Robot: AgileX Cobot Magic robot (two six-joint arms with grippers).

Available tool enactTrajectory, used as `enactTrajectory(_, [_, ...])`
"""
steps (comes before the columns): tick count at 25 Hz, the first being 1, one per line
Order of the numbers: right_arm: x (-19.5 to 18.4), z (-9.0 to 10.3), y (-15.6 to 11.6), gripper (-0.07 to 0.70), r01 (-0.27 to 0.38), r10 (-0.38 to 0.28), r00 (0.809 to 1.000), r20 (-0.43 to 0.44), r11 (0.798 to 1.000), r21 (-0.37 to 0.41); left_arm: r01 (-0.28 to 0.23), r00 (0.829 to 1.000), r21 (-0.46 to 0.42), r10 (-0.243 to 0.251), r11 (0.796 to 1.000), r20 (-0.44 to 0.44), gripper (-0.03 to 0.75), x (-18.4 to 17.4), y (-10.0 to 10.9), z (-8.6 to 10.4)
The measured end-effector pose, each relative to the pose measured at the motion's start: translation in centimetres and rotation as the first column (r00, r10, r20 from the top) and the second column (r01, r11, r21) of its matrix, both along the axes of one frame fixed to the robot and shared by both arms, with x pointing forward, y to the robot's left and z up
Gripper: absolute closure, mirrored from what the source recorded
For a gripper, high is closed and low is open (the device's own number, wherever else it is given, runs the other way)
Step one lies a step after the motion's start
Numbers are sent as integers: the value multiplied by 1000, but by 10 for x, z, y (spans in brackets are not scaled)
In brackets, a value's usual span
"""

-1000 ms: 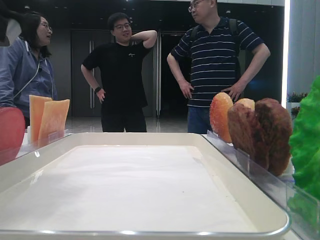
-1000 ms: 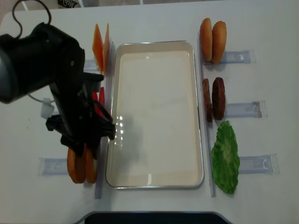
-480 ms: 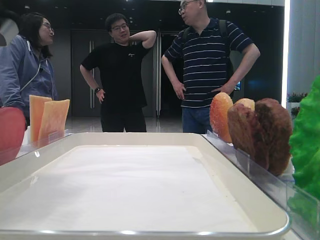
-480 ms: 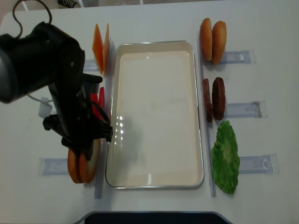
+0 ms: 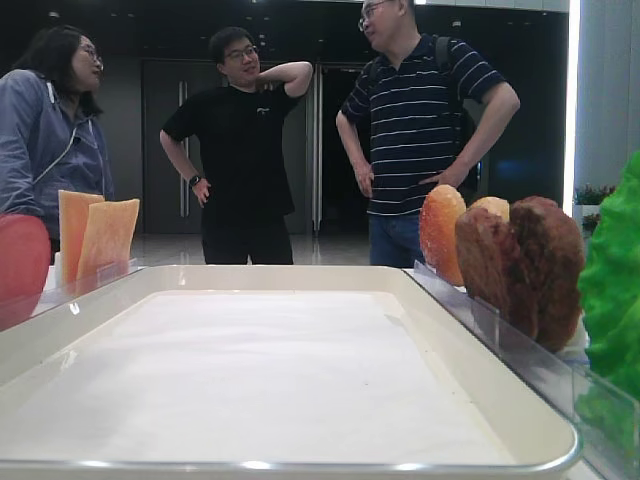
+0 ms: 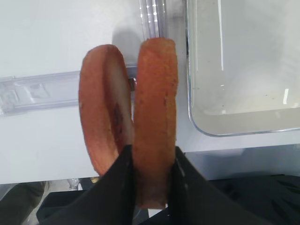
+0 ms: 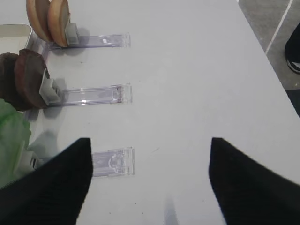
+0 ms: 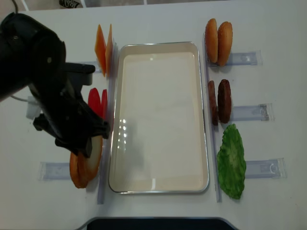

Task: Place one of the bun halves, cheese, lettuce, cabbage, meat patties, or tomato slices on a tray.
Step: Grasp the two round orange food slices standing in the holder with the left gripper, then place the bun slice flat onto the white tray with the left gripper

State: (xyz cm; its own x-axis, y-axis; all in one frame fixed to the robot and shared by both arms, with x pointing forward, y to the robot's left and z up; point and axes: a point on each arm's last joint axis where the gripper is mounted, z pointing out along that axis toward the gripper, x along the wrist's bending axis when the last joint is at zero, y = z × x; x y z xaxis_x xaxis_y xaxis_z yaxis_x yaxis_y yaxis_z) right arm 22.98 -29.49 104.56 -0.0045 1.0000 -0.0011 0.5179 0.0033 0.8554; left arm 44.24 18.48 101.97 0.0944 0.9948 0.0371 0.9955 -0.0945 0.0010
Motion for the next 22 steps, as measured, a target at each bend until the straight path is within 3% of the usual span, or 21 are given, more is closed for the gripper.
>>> enactTrajectory(9, [0,0,0,108,0,0,1000,0,1000,0,-33,998,-61,37,998,51,571,-11,4,19])
enactTrajectory(14, [0,0,0,108,0,0,1000,0,1000,0,-49,998,-102,52,994,35,571,-13,0,19])
enactTrajectory(22, [0,0,0,108,0,0,1000,0,1000,0,-62,990,-221,88,973,109,573,-5,-10,20])
